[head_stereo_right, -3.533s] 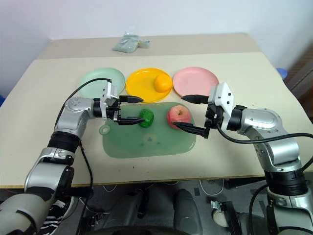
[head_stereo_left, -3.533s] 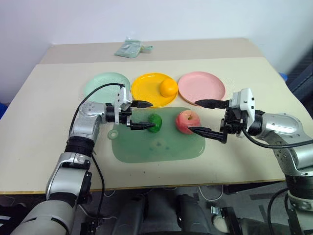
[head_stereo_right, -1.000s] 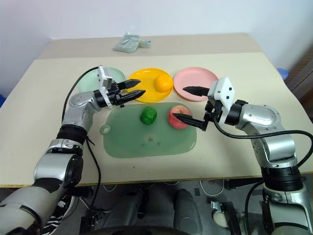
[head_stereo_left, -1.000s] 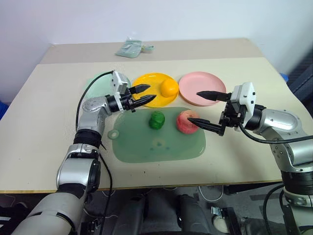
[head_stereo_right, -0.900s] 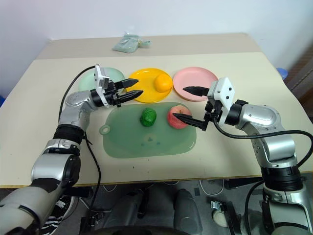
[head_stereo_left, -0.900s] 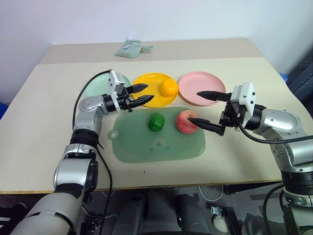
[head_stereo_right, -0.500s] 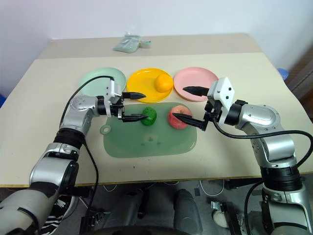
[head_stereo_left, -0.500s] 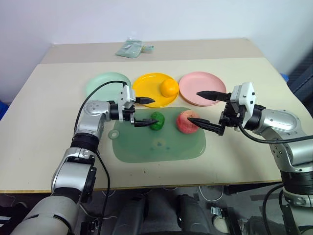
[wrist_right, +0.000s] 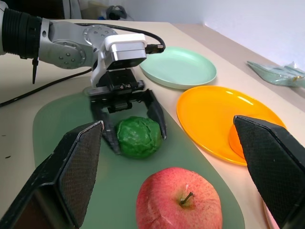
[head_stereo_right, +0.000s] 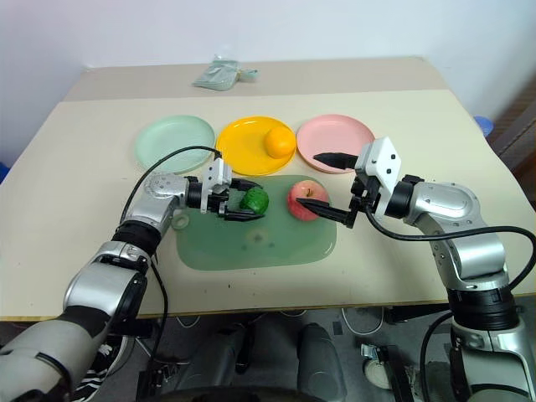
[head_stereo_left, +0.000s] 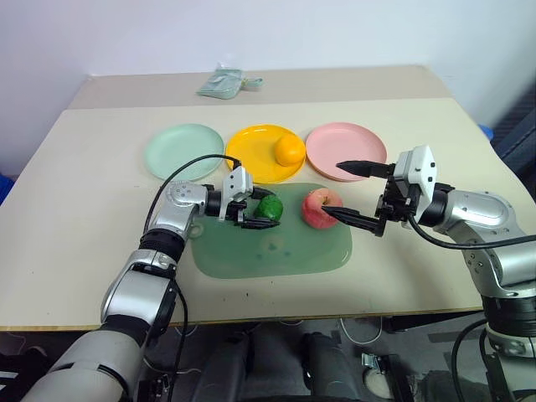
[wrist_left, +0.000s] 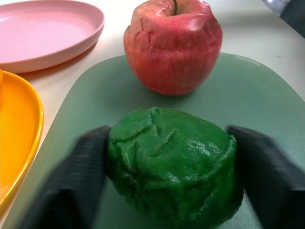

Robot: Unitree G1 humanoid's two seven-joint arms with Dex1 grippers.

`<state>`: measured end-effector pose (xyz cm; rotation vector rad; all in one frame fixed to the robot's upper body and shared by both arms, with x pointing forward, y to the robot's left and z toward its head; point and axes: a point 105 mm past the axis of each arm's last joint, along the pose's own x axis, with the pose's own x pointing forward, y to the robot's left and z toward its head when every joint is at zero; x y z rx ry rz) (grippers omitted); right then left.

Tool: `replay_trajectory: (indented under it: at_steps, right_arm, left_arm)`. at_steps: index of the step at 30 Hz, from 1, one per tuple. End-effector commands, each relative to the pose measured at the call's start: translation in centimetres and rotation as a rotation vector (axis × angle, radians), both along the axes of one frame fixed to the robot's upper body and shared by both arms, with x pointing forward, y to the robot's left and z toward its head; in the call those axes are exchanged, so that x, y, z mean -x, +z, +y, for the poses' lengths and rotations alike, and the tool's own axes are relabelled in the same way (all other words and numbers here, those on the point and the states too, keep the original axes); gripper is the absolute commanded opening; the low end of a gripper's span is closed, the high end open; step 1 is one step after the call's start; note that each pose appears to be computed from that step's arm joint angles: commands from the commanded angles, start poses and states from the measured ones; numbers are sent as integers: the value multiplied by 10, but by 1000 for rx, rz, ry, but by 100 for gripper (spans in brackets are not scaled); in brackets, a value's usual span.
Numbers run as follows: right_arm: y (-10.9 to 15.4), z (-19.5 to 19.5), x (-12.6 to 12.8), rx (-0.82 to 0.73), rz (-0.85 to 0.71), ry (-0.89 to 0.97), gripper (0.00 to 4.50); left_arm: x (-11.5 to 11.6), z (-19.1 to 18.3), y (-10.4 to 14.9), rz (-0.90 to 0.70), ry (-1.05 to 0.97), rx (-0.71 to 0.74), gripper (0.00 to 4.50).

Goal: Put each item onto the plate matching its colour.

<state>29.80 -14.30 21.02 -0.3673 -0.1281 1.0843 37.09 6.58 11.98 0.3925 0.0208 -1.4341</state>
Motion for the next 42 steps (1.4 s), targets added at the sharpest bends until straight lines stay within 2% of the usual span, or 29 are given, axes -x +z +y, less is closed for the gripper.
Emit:
replay_trajectory:
  at_steps: [1, 3, 8, 14, 17, 25, 27, 29, 32, 34, 37, 42]
  right_arm:
    - [10, 3, 6, 0, -44, 18, 450]
    - [9, 3, 7, 0, -42, 19, 450]
    - [13, 6, 12, -55, -12, 44, 450]
    - [16, 8, 2, -110, -29, 7, 450]
    - [11, 18, -7, -129, -33, -11, 450]
    - [12, 27, -11, -134, -50, -2, 450]
    - [12, 27, -11, -128, -52, -3, 450]
    - [13, 26, -11, -126, -54, -4, 450]
    - [13, 25, -10, -124, -54, -7, 450]
    - [12, 24, -10, -126, -53, -15, 450]
    - [9, 22, -9, -111, -43, -25, 450]
    - [-2, 20, -11, -70, 5, -39, 450]
  left_arm:
    - [-3, 2, 18, -66, -11, 24, 263]
    - [-6, 5, 27, -53, 10, 80, 263]
    - [-23, 30, 72, -55, 165, 306, 263]
    - [-64, 93, 101, -128, 622, 439, 263]
    - [-78, 121, 102, -127, 861, 509, 263]
    - [-92, 154, 77, -112, 1201, 491, 263]
    - [-94, 160, 69, -102, 1272, 485, 367]
    - [-94, 164, 63, -92, 1323, 474, 446]
    - [-95, 165, 60, -81, 1336, 475, 446]
    - [-94, 158, 69, -106, 1271, 509, 446]
    - [-85, 124, 91, -96, 975, 624, 446]
    - [-34, 74, 88, -37, 399, 545, 446]
